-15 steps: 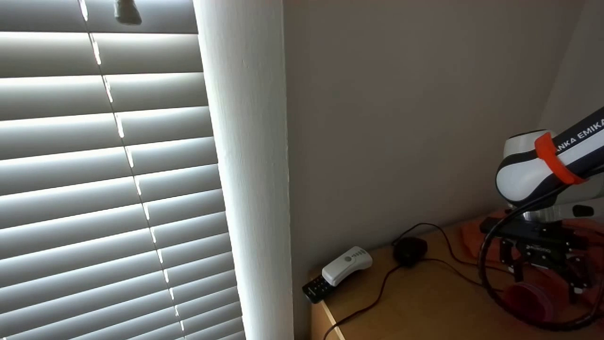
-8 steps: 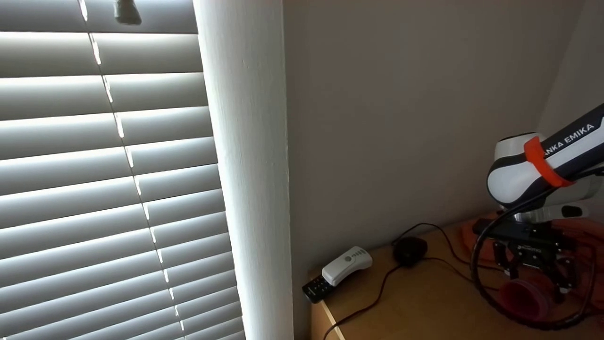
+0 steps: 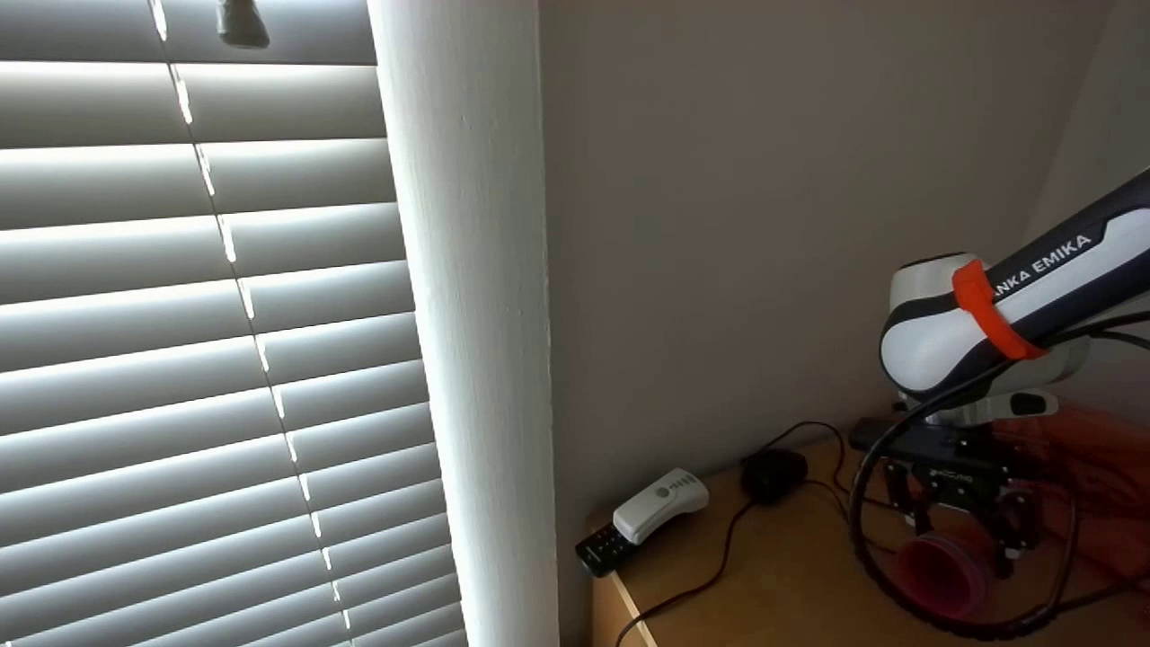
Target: Turn the stacked up plastic cups over
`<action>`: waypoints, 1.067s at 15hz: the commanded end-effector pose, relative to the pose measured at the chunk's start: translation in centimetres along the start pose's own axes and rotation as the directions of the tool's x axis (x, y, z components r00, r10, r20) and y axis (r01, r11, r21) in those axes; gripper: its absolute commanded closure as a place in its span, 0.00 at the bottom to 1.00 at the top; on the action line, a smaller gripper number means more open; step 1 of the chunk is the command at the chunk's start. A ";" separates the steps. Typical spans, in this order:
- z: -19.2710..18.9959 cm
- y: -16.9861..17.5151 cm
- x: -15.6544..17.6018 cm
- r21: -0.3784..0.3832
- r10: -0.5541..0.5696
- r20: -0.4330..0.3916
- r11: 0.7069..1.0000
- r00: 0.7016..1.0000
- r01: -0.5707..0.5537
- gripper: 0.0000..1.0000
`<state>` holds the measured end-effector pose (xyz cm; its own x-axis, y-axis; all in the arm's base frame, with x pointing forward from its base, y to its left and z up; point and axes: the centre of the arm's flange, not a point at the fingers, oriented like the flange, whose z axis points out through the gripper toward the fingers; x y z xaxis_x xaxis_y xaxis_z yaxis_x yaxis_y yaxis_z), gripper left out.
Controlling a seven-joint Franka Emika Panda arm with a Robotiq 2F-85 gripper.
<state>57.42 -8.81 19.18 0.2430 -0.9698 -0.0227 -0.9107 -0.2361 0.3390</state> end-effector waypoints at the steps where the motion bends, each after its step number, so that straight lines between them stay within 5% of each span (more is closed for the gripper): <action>1: -1.3 -0.5 -3.0 0.038 0.013 0.013 0.999 1.000 -0.013 0.45; 9: -4.3 -1.6 -7.3 0.020 0.020 -0.186 1.000 0.982 -0.016 0.45; 16: -5.3 -1.9 -9.3 0.004 0.143 -0.486 0.987 0.862 -0.162 0.45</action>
<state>58.95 0.50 23.22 0.2782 -0.8816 0.3813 -0.9277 -0.1438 0.3444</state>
